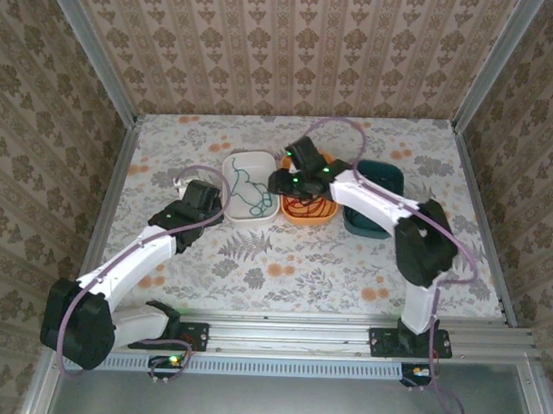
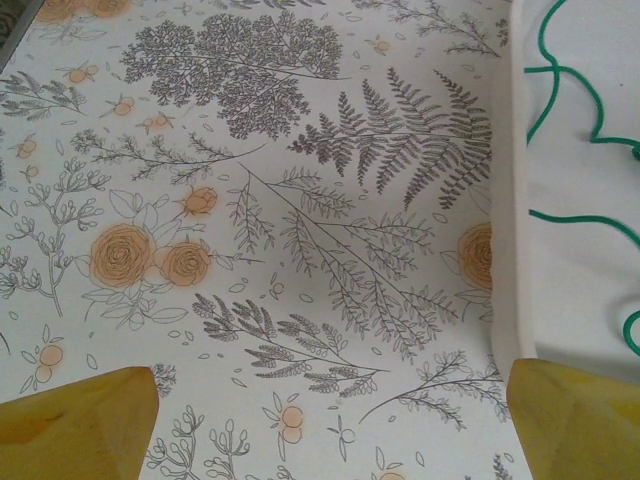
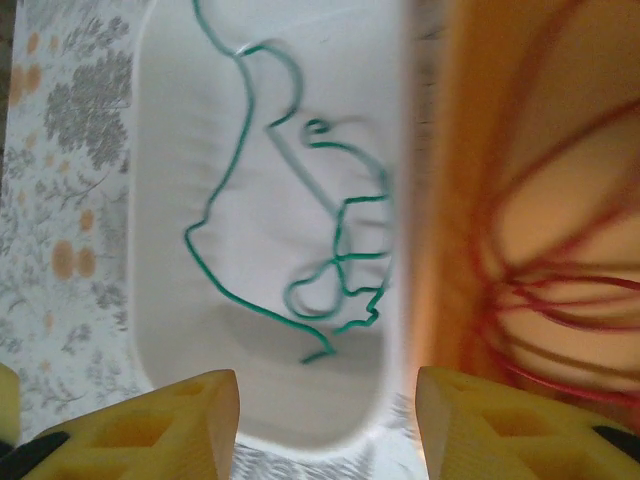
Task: Untangle the cables
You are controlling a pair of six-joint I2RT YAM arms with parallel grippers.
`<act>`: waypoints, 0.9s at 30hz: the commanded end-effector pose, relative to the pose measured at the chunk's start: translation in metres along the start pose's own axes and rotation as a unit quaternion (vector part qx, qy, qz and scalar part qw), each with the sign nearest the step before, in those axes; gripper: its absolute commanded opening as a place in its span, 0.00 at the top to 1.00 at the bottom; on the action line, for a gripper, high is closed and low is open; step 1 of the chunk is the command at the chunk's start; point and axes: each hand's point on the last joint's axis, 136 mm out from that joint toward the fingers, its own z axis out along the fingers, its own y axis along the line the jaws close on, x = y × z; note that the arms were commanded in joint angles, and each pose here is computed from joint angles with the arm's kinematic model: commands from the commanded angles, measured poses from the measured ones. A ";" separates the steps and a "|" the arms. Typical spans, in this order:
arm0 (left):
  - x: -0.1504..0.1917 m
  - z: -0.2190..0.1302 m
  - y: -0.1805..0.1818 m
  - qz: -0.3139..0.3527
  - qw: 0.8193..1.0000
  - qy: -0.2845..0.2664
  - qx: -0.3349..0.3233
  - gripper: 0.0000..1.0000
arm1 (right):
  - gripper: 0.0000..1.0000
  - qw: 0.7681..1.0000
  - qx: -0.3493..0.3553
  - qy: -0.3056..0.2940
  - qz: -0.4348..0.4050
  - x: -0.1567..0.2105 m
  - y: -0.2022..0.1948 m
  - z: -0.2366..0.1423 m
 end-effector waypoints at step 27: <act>-0.050 0.060 0.080 0.078 0.960 -0.192 -0.186 0.00 | 0.00 0.851 0.335 -0.401 -0.058 -0.015 -0.292 -0.155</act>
